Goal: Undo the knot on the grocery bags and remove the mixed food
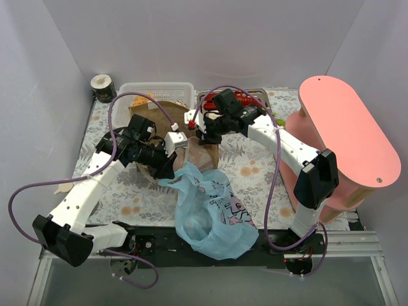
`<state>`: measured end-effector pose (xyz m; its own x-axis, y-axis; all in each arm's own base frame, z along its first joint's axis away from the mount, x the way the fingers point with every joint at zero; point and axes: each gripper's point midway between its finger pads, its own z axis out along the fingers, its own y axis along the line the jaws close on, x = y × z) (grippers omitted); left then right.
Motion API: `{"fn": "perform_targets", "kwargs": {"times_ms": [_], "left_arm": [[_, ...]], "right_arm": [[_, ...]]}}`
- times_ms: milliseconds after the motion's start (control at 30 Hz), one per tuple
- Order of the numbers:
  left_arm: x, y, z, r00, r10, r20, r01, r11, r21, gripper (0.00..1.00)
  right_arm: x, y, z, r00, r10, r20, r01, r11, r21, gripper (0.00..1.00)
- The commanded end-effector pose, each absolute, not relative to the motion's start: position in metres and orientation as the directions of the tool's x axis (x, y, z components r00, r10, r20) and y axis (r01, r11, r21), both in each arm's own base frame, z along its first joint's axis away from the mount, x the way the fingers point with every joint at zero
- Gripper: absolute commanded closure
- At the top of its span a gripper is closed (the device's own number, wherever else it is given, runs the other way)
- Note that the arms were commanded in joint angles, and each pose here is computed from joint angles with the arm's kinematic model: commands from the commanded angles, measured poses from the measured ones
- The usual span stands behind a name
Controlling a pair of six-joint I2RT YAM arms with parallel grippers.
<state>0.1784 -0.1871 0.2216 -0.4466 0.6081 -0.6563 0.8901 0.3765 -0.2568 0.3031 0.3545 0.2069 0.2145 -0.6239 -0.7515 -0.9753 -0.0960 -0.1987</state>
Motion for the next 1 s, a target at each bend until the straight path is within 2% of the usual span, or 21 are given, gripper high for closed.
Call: {"fn": "perform_targets", "kwargs": {"times_ms": [0,33,100,133,200,267,433,600,633,667,767,867,900,967], "left_arm": [[0.166,-0.155,0.219,-0.397,0.683,-0.613,0.904,0.406,-0.133,1.0],[0.171,-0.136,0.213,-0.409,0.721,-0.56,0.887,0.459,-0.057,1.0],[0.168,-0.113,0.208,-0.402,0.75,-0.525,0.869,0.494,0.04,1.0],[0.181,-0.088,0.207,-0.42,0.773,-0.476,0.819,0.548,0.167,1.0],[0.18,-0.06,0.195,-0.465,0.789,-0.401,0.771,0.584,0.255,1.0],[0.177,-0.04,0.19,-0.521,0.783,-0.34,0.737,0.613,0.283,1.0],[0.187,-0.017,0.192,-0.664,0.672,-0.329,0.607,0.741,0.288,1.0],[0.225,0.04,0.217,-0.781,0.51,-0.359,0.391,0.849,0.356,1.0],[0.242,0.047,0.24,-0.758,0.506,-0.412,0.356,0.85,0.388,1.0],[0.251,0.074,0.241,-0.811,0.423,-0.404,0.271,0.883,0.382,1.0],[0.287,0.107,0.279,-0.801,0.324,-0.503,0.148,0.922,0.358,1.0],[0.315,0.113,0.306,-0.771,0.296,-0.565,0.115,0.936,0.333,1.0],[0.329,0.115,0.298,-0.784,0.287,-0.55,0.124,0.941,0.315,1.0],[0.344,0.12,0.314,-0.76,0.286,-0.584,0.101,0.939,0.328,1.0]], "right_arm": [[0.326,0.33,0.199,0.188,-0.68,-0.709,-0.972,-0.025,-0.235,0.97],[0.329,0.323,0.197,0.177,-0.687,-0.704,-0.973,-0.013,-0.232,0.99],[0.331,0.313,0.2,0.161,-0.691,-0.705,-0.973,0.009,-0.231,0.99],[0.336,0.304,0.2,0.142,-0.695,-0.704,-0.974,0.029,-0.225,0.99],[0.338,0.291,0.205,0.129,-0.7,-0.702,-0.972,0.05,-0.229,0.99],[0.34,0.271,0.204,0.101,-0.716,-0.69,-0.972,0.077,-0.222,0.99],[0.331,0.228,0.21,0.072,-0.756,-0.65,-0.967,0.107,-0.232,0.99],[0.311,0.201,0.209,0.05,-0.775,-0.63,-0.965,0.126,-0.232,0.99],[0.309,0.196,0.209,0.045,-0.779,-0.625,-0.963,0.132,-0.234,0.99],[0.305,0.193,0.207,0.042,-0.78,-0.624,-0.964,0.133,-0.232,0.99],[0.293,0.185,0.207,0.041,-0.778,-0.627,-0.962,0.138,-0.235,0.99],[0.278,0.184,0.205,0.046,-0.763,-0.645,-0.967,0.129,-0.221,0.99],[0.274,0.184,0.208,0.054,-0.758,-0.65,-0.966,0.126,-0.227,0.99],[0.267,0.183,0.203,0.045,-0.756,-0.654,-0.971,0.121,-0.207,0.99]]}}
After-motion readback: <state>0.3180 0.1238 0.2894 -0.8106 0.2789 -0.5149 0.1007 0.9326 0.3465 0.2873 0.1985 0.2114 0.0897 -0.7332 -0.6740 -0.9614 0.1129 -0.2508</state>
